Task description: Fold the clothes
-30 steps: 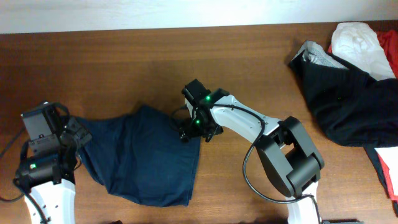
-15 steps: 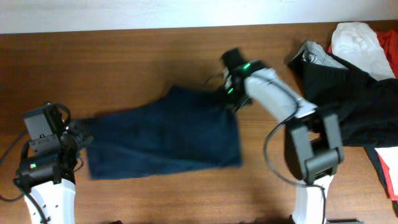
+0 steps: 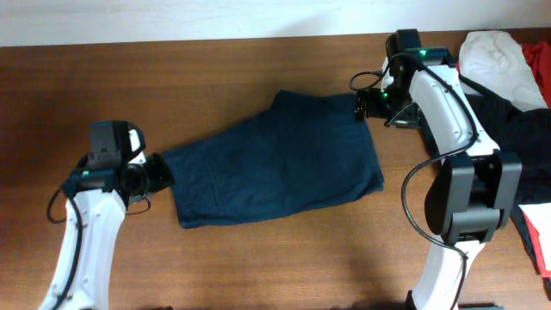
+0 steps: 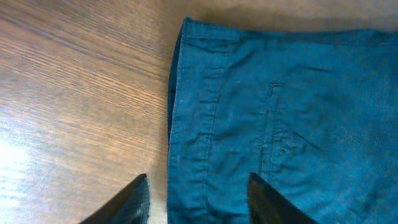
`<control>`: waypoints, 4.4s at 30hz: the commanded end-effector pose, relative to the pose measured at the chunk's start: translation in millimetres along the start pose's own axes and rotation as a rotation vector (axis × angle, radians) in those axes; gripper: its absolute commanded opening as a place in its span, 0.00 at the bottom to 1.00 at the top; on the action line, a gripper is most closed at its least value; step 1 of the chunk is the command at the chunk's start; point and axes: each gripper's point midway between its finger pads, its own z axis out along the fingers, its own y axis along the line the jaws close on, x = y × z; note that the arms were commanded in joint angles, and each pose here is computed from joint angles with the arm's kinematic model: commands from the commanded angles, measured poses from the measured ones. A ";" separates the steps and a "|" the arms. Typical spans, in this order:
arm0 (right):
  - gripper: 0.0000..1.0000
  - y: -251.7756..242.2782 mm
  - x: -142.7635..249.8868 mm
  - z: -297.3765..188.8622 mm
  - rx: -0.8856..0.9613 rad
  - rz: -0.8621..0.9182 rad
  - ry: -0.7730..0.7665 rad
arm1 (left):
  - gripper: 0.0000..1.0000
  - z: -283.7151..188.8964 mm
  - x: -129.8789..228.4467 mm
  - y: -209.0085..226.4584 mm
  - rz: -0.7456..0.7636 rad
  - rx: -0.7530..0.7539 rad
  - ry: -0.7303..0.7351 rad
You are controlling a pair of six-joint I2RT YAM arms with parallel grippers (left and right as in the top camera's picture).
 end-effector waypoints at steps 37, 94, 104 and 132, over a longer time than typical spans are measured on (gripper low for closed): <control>0.99 -27.6 -5.6 -6.5 0.156 -0.004 -0.034 | 0.00 -49.0 -97.6 11.8 0.173 -0.167 0.230; 0.99 -27.6 -5.6 -6.5 0.156 -0.004 -0.034 | 0.75 86.9 -57.3 -92.0 0.479 -0.038 0.278; 0.99 -27.6 -5.6 -6.5 0.156 -0.004 -0.034 | 0.75 125.5 -47.8 -92.4 0.428 0.615 0.388; 0.99 -27.6 -5.6 -6.5 0.156 -0.004 -0.034 | 0.25 138.8 -207.1 270.3 -0.834 0.190 -0.235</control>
